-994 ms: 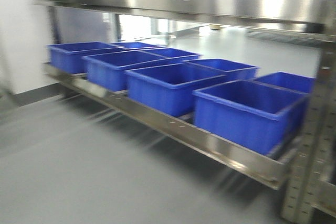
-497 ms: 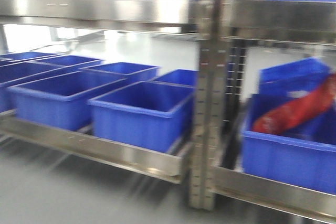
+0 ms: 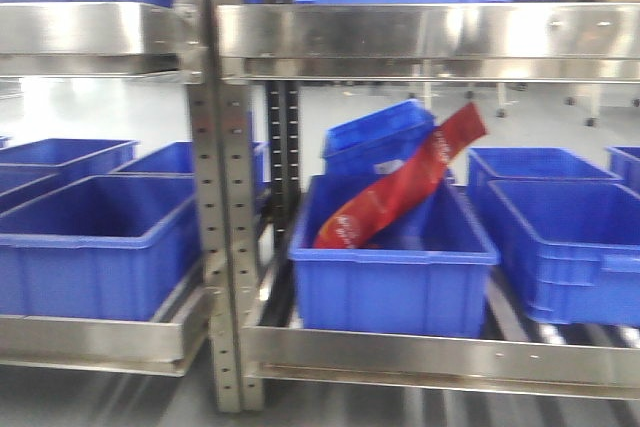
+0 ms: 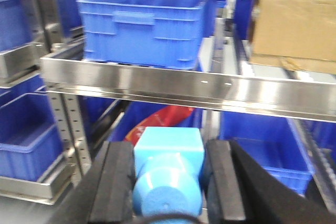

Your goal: Grab block from conveyor and place in blue bin

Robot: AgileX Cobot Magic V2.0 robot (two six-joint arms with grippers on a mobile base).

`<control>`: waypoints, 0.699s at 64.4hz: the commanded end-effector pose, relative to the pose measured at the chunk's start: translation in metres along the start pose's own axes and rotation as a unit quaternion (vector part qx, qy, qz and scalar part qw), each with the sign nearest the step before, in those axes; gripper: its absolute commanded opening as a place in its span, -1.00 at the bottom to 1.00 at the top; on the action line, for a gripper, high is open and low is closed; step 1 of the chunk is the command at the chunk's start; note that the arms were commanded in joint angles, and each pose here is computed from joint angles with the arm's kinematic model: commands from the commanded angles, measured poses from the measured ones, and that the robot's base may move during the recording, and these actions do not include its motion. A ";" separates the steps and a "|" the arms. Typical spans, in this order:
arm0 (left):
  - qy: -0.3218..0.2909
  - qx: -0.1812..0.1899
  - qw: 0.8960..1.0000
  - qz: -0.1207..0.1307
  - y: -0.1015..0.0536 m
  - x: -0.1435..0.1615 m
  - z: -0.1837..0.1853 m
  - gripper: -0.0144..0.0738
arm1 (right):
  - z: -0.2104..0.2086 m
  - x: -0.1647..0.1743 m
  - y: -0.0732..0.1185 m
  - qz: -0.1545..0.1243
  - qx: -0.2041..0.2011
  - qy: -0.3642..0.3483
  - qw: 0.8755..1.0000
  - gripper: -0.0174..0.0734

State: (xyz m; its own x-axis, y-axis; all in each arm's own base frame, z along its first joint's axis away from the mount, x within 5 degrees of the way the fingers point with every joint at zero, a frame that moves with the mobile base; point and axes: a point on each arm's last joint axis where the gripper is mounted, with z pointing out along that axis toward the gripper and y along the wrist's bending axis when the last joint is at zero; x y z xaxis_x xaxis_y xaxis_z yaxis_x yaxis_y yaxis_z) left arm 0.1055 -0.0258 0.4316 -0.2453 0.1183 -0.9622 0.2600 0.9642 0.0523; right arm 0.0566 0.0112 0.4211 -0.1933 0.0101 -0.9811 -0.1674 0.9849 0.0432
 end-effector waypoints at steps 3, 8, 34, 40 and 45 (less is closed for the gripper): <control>-0.014 0.004 1.000 -0.003 -0.001 -0.002 -0.002 -0.92 | -0.002 -0.004 0.000 -0.003 0.001 -0.015 1.000 -0.95; -0.014 0.004 1.000 -0.003 -0.001 -0.002 -0.002 -0.92 | -0.002 -0.004 0.000 -0.003 0.001 -0.015 1.000 -0.95; -0.014 0.004 1.000 -0.003 -0.001 -0.002 -0.002 -0.92 | -0.002 -0.004 0.000 -0.003 0.001 -0.015 1.000 -0.95; -0.014 0.004 1.000 -0.003 -0.001 -0.002 -0.002 -0.92 | -0.002 -0.004 0.000 -0.003 0.001 -0.015 1.000 -0.95; -0.014 0.004 1.000 -0.003 -0.001 -0.002 -0.002 -0.92 | -0.002 -0.004 0.000 -0.003 0.001 -0.015 1.000 -0.95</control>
State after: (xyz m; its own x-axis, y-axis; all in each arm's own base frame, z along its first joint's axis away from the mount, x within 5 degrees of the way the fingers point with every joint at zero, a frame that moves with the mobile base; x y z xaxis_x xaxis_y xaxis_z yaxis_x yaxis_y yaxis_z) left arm 0.1056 -0.0258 0.4317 -0.2436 0.1179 -0.9627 0.2598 0.9642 0.0523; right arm 0.0566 0.0112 0.4211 -0.1933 0.0101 -0.9811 -0.1674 0.9849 0.0432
